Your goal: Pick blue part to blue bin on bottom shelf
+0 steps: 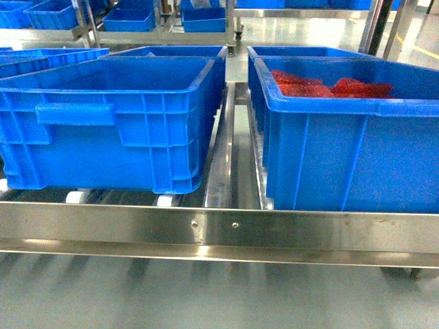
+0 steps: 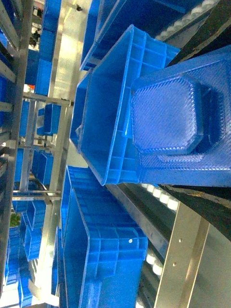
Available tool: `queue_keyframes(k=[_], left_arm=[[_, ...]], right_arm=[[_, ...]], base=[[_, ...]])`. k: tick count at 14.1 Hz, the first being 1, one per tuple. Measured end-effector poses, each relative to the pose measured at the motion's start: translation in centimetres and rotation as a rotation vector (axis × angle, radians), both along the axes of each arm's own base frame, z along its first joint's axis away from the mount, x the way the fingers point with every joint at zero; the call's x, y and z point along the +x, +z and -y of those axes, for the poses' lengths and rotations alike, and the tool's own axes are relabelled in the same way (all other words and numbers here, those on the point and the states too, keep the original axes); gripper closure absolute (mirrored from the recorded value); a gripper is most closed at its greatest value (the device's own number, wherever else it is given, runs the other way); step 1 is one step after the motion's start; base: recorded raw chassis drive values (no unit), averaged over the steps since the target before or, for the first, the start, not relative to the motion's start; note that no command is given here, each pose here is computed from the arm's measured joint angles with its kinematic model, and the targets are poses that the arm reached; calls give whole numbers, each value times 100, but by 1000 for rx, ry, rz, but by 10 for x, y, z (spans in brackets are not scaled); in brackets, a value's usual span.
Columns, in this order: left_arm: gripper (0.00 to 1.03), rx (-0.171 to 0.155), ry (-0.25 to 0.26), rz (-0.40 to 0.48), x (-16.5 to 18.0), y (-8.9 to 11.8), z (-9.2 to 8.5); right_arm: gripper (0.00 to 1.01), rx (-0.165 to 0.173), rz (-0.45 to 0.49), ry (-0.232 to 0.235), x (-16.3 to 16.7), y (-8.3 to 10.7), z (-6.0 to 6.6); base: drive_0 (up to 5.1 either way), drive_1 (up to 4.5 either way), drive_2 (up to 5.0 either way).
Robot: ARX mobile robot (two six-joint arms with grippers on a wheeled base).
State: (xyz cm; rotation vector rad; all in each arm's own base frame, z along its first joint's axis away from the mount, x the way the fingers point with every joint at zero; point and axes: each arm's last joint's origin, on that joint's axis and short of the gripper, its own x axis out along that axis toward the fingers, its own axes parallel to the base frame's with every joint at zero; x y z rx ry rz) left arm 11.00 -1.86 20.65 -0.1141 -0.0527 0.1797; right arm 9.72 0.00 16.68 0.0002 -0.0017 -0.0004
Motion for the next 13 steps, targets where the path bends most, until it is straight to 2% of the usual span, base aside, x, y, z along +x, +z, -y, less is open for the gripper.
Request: queue_keyframes(k=[13], left_arm=[[59, -1, 0, 3, 0, 0, 0]], right_arm=[[3, 0, 1, 0, 0, 0, 0]], base=[[0, 0, 0]])
